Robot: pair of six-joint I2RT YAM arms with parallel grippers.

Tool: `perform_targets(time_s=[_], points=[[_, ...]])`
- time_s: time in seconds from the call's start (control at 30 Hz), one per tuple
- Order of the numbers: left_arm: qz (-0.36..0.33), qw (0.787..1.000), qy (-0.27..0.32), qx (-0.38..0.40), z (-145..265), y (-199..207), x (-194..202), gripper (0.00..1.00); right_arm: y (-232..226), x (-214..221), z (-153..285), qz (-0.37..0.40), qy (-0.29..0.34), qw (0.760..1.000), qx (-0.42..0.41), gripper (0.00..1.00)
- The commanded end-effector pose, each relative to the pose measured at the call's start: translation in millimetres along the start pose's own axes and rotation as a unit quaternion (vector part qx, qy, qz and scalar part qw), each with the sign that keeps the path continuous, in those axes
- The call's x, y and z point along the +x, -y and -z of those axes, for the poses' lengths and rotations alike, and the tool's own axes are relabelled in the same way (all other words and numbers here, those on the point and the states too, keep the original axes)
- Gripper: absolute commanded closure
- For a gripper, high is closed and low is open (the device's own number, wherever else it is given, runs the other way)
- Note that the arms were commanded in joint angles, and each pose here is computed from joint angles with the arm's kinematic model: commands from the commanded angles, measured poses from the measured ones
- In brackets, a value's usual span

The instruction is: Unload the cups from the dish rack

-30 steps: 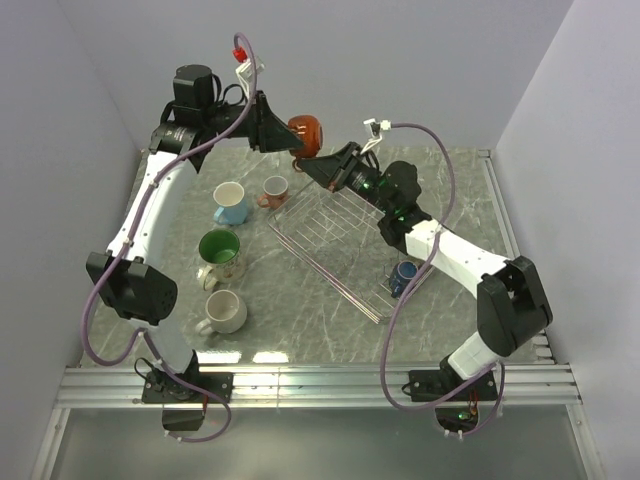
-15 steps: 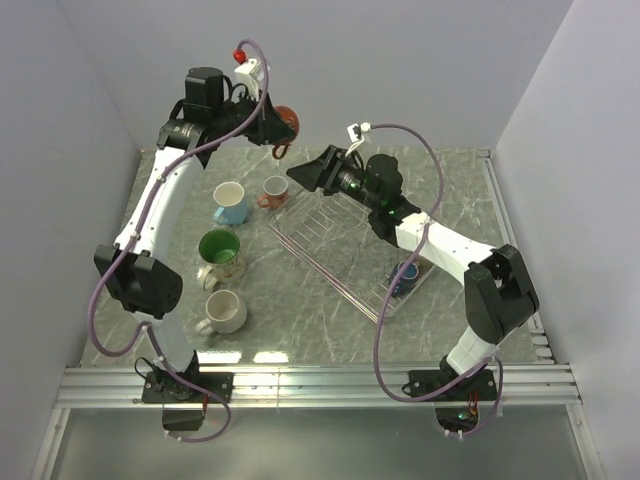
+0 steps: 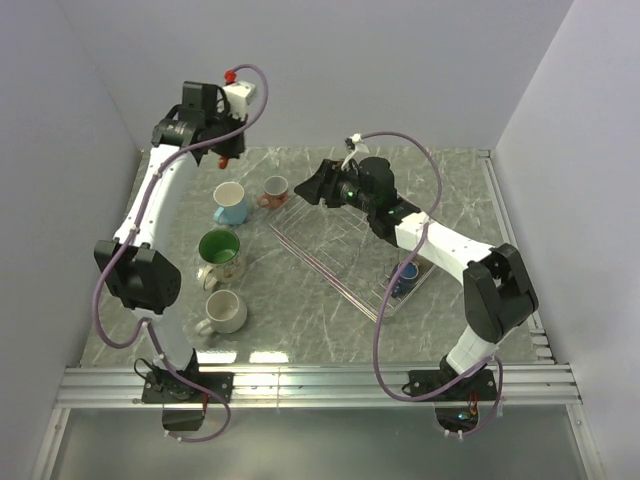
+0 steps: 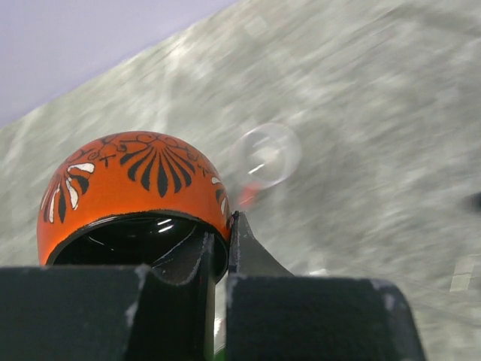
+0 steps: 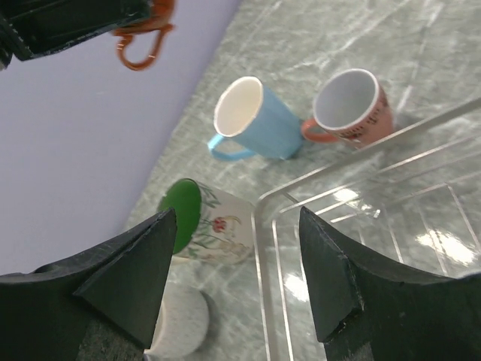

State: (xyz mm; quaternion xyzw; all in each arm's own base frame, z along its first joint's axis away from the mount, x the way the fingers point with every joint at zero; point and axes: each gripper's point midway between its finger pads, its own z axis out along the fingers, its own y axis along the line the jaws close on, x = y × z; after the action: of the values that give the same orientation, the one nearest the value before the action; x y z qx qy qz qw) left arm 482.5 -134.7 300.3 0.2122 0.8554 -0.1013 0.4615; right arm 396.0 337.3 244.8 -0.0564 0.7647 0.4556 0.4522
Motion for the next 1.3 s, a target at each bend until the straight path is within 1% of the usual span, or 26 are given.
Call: perform_targets(time_s=[0.0,0.03,0.07,0.13,0.17,0.2,0.23,0.33,0.4,0.43,0.47,0.53,0.7,0.73,0.87,0.97,1.0,1.1,1.2,1.27], points=[[-0.049,0.993,-0.023,-0.103,39.8,-62.8,11.5,1.0,-19.4,-26.7,15.5,0.044,0.032,0.999,-0.007,0.27],[-0.049,0.99,-0.039,-0.124,44.7,-83.8,22.9,1.0,-18.6,-26.5,16.2,0.046,0.033,0.998,-0.005,0.27],[-0.043,0.987,-0.065,-0.139,44.6,-96.1,41.1,1.0,-20.3,-26.2,17.7,0.047,0.032,0.998,-0.007,0.27],[-0.034,0.982,-0.095,-0.158,46.8,-120.3,64.8,1.0,-18.5,-24.7,18.3,0.048,0.029,0.998,-0.005,0.27],[-0.03,0.981,-0.117,-0.154,43.3,-122.9,81.5,1.0,-19.1,-24.9,18.7,0.049,0.03,0.998,-0.006,0.27],[-0.027,0.981,-0.128,-0.145,39.1,-121.5,89.8,1.0,-18.5,-24.5,18.8,0.048,0.029,0.998,-0.004,0.27],[-0.018,0.978,-0.145,-0.146,37.8,-133.2,105.0,1.0,-19.3,-22.9,18.9,0.048,0.027,0.998,-0.005,0.27],[0.0,0.974,-0.186,-0.128,22.5,-141.1,140.8,1.0,-18.0,-23.4,20.6,0.049,0.03,0.998,-0.001,0.27],[0.017,0.973,-0.198,-0.12,15.2,-148.8,156.3,1.0,-14.4,-24.6,23.7,0.048,0.034,0.998,0.011,0.27],[0.027,0.969,-0.215,-0.115,4.7,-151.6,170.4,1.0,-13.7,-24.3,24.9,0.05,0.033,0.998,0.015,0.27],[0.03,0.968,-0.221,-0.115,1.1,-153.6,172.8,1.0,-13.0,-26.4,26.2,0.052,0.035,0.998,0.019,0.27],[0.042,0.964,-0.243,-0.095,-11.4,-150.8,188.9,1.0,-11.1,-26.4,28.8,0.059,0.034,0.997,0.026,0.27],[0.053,0.962,-0.257,-0.073,-27.8,-146.3,205.3,1.0,-8.8,-26.2,31.8,0.064,0.034,0.997,0.034,0.27],[0.054,0.959,-0.27,-0.07,-32.4,-145.9,214.9,0.99,-8.7,-25.8,32.1,0.063,0.034,0.997,0.034,0.27],[0.06,0.952,-0.293,-0.068,-39.5,-147.5,230.3,0.98,-8.3,-25.8,31.9,0.062,0.034,0.997,0.033,0.27],[0.068,0.95,-0.302,-0.052,-44.3,-142.9,236.5,0.93,-9.3,-26.3,30.5,0.064,0.031,0.997,0.033,0.28],[0.069,0.949,-0.303,-0.048,-46.0,-141.3,237.7,0.87,-10.4,-27.3,30.4,0.065,0.032,0.997,0.031,0.27],[0.069,0.95,-0.301,-0.04,-48.0,-139.8,238.5,0.76,-10.9,-28.6,31.2,0.067,0.034,0.997,0.032,0.27],[0.069,0.95,-0.302,-0.037,-50.7,-140.0,239.6,0.72,-10.5,-29.3,32.8,0.069,0.035,0.996,0.035,0.28],[0.069,0.951,-0.299,-0.041,-51.6,-143.1,236.5,0.72,-10.8,-30.8,34.8,0.071,0.038,0.996,0.037,0.27]])
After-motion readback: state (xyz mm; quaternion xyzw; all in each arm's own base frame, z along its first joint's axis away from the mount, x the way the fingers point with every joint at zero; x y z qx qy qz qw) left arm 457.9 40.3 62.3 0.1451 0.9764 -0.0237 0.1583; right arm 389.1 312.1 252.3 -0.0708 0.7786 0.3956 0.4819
